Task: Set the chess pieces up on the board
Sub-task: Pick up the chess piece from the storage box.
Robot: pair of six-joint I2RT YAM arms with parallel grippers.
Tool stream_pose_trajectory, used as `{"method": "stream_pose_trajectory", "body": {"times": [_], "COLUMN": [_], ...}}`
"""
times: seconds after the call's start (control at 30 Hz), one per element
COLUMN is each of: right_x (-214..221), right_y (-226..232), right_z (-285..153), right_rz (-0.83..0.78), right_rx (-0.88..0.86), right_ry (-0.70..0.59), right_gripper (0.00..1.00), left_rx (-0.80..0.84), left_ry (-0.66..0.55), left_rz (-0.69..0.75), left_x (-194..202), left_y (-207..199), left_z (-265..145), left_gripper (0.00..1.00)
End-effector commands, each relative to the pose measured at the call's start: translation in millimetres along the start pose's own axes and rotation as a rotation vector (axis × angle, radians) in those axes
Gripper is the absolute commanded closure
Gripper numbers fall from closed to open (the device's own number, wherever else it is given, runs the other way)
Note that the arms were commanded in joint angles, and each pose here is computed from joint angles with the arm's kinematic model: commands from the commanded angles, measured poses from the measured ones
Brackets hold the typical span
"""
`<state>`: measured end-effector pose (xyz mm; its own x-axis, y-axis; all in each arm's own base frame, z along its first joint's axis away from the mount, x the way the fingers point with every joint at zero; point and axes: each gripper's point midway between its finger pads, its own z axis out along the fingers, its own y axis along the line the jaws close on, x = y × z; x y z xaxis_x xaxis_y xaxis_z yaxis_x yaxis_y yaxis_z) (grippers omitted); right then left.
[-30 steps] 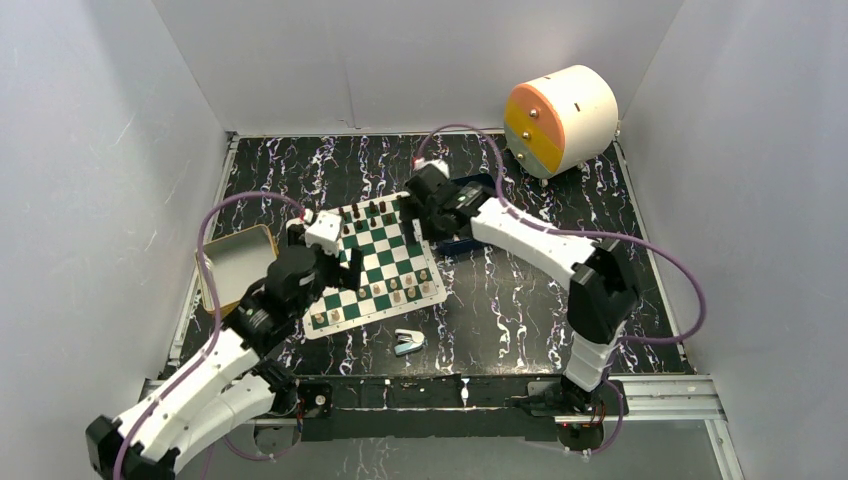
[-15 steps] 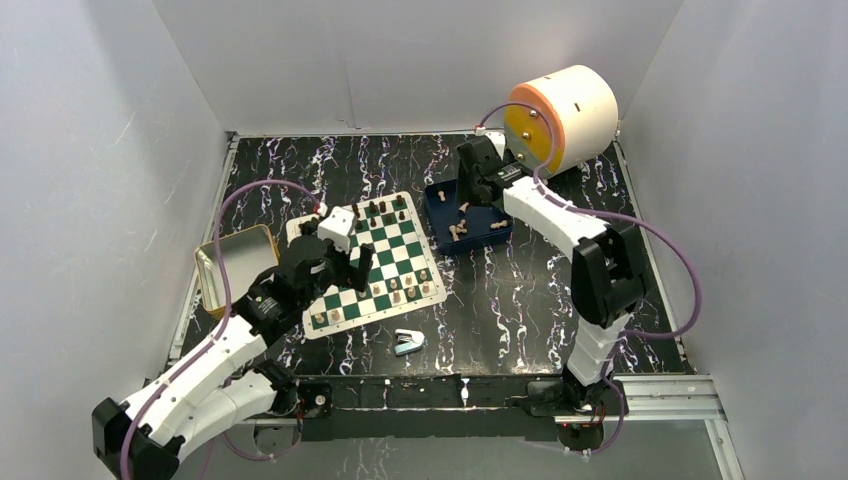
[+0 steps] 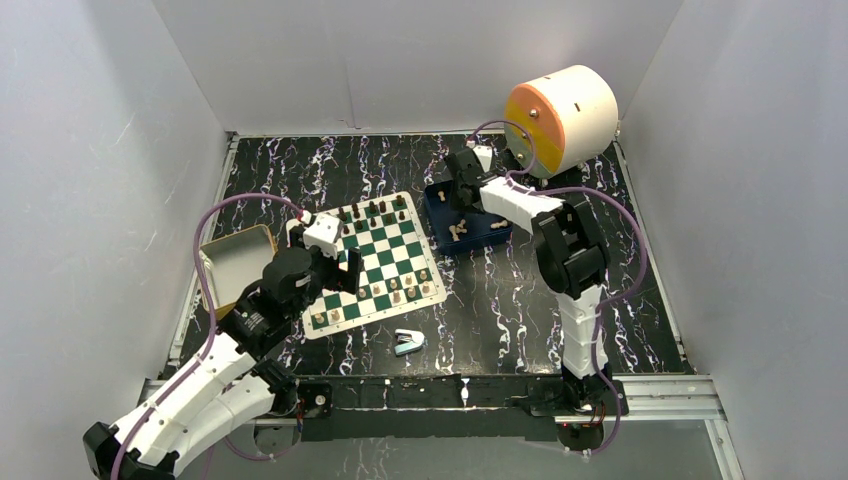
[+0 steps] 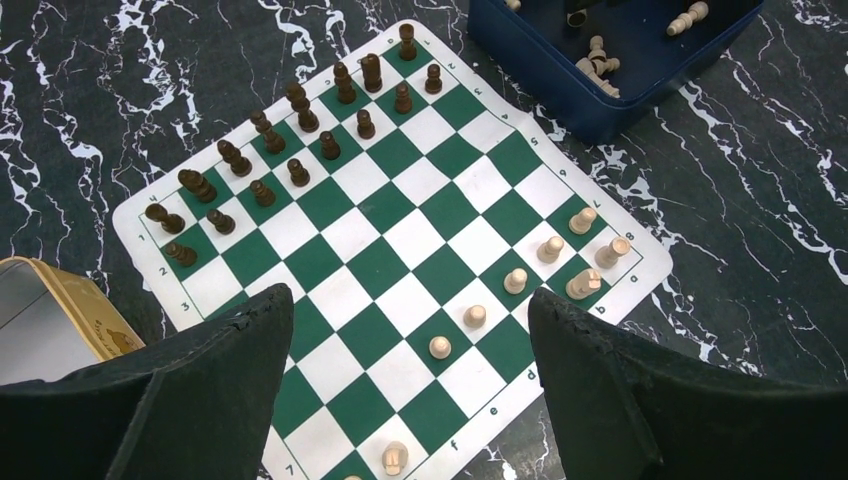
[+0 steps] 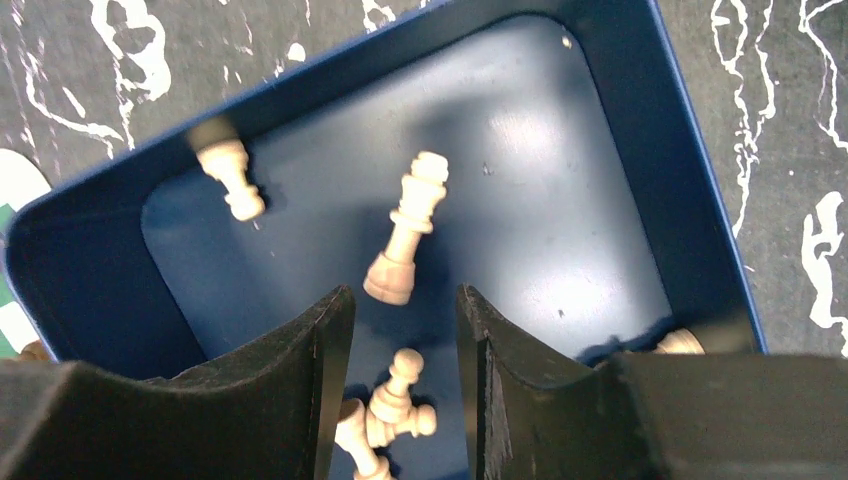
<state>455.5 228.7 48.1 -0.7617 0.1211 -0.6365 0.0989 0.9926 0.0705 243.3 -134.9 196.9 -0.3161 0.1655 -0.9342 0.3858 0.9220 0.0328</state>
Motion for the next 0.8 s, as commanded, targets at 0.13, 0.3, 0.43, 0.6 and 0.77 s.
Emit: {"method": "stream_pose_trajectory", "body": {"times": [0.13, 0.3, 0.43, 0.6, 0.77], "right_x": [-34.3, -24.6, -11.3, -10.9, -28.3], "right_y": [11.1, 15.9, 11.1, 7.2, 10.2], "right_z": [9.4, 22.0, 26.2, 18.7, -4.2], "right_rz": [0.101, 0.051, 0.032, 0.008, -0.033], "right_rx": [-0.004, -0.012, 0.009, 0.005, -0.052], "right_ry": [-0.092, -0.048, -0.001, -0.005, -0.057], "right_gripper": [0.51, 0.54, 0.61, 0.74, 0.8], "left_rx": [-0.033, -0.026, -0.03, -0.037, -0.025], "left_ry": [-0.055, -0.033, -0.028, 0.017, 0.047], "left_rz": [-0.018, -0.017, -0.018, -0.018, -0.03], "left_x": [-13.8, -11.3, -12.2, -7.5, -4.6], "left_y": [7.2, 5.2, 5.5, 6.0, 1.8], "left_z": [-5.6, -3.8, -2.8, -2.7, 0.6], "left_gripper": [0.17, 0.17, 0.18, 0.19, 0.21]}}
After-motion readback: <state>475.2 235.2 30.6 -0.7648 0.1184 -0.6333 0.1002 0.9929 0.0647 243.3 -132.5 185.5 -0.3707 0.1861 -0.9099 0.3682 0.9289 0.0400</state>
